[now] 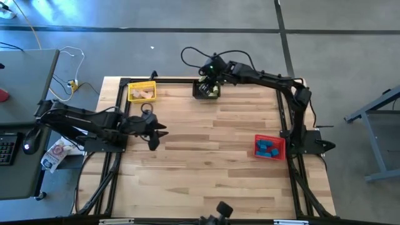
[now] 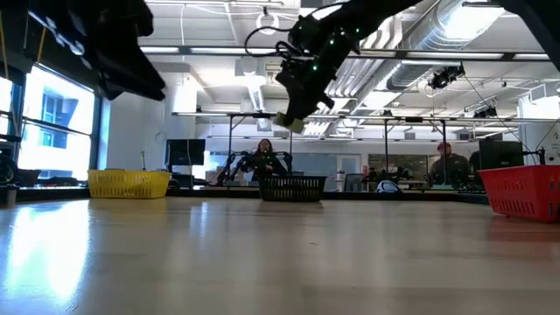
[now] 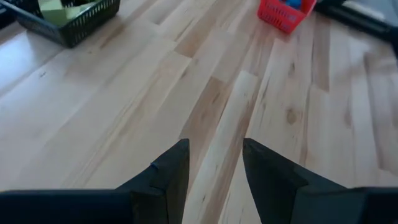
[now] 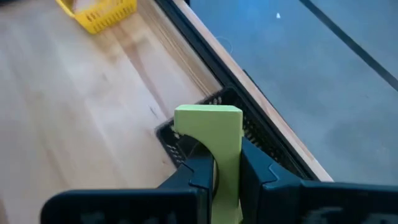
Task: Sort & place blocks by color
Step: Put the green block into the black basket
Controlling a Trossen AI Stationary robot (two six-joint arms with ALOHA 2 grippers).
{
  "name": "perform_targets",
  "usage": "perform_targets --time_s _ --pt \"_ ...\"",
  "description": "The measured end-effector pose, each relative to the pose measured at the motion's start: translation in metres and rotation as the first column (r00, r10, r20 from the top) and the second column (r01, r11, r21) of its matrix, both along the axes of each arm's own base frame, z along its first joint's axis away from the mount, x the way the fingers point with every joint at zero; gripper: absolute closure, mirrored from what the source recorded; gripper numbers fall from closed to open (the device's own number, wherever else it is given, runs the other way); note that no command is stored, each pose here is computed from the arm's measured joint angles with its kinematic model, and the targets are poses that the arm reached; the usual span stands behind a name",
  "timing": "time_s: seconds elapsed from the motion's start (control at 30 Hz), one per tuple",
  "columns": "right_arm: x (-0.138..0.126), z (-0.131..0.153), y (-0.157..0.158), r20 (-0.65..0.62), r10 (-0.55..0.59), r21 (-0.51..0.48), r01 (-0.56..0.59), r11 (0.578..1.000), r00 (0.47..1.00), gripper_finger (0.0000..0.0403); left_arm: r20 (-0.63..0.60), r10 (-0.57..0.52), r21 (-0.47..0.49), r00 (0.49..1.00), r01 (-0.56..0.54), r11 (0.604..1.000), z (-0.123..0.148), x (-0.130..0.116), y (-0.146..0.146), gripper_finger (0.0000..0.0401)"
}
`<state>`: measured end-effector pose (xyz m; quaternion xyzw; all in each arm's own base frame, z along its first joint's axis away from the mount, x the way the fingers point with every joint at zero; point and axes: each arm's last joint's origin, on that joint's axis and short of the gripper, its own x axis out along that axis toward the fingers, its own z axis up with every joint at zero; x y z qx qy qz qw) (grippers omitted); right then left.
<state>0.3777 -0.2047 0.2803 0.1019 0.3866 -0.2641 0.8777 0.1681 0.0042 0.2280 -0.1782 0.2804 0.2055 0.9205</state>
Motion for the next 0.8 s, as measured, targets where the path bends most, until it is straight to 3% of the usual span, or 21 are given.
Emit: perform_targets --time_s 0.43,0.8 --pt "0.018 -0.063 -0.027 -0.112 0.074 -0.007 -0.076 0.997 0.991 0.0382 0.164 -0.026 0.021 0.986 0.023 1.000 -0.023 -0.044 -0.002 0.0266" --pt "0.014 -0.098 -0.048 -0.179 0.035 0.030 -0.030 0.999 0.983 0.0382 0.336 -0.114 0.081 0.935 0.092 0.992 -0.048 -0.060 -0.007 0.0266"
